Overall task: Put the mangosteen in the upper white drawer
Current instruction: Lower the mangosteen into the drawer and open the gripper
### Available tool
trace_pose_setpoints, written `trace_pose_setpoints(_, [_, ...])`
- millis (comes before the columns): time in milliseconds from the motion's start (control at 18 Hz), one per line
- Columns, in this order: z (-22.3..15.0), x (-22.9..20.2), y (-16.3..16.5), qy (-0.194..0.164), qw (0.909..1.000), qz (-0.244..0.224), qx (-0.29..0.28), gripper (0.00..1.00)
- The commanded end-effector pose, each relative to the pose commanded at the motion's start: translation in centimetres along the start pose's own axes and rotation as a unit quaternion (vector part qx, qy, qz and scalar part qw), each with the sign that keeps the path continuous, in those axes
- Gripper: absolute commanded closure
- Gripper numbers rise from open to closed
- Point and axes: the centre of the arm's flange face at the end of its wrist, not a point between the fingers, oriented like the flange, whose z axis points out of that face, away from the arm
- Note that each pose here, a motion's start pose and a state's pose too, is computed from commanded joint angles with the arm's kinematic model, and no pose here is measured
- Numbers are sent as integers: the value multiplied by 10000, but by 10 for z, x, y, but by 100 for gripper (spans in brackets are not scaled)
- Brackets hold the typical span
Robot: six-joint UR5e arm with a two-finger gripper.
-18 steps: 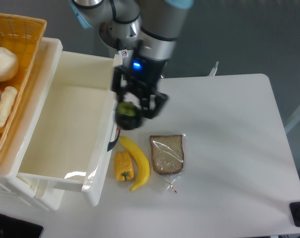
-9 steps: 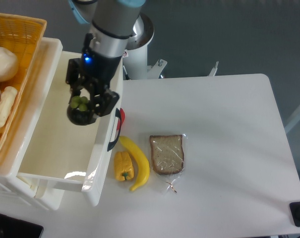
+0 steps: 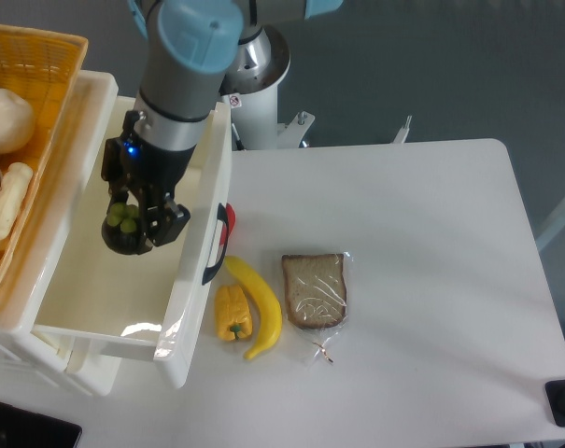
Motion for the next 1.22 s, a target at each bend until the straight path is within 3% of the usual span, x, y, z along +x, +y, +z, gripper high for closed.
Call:
trace_pose_setpoints(111, [3,-1,0,28,10000,-14,-13,46])
trace_pose_setpoints(333, [4,-1,0,40,10000,-28,-20,29])
trace_pose_setpoints(556, [6,-2,1,102,9999,-90,-53,0])
trace_pose_setpoints(1000, [-5,-1,-3,35,9995,-313,74,0])
trace_pose_setpoints(1222, [-28,-22,10,-197,9984,-509,173,0])
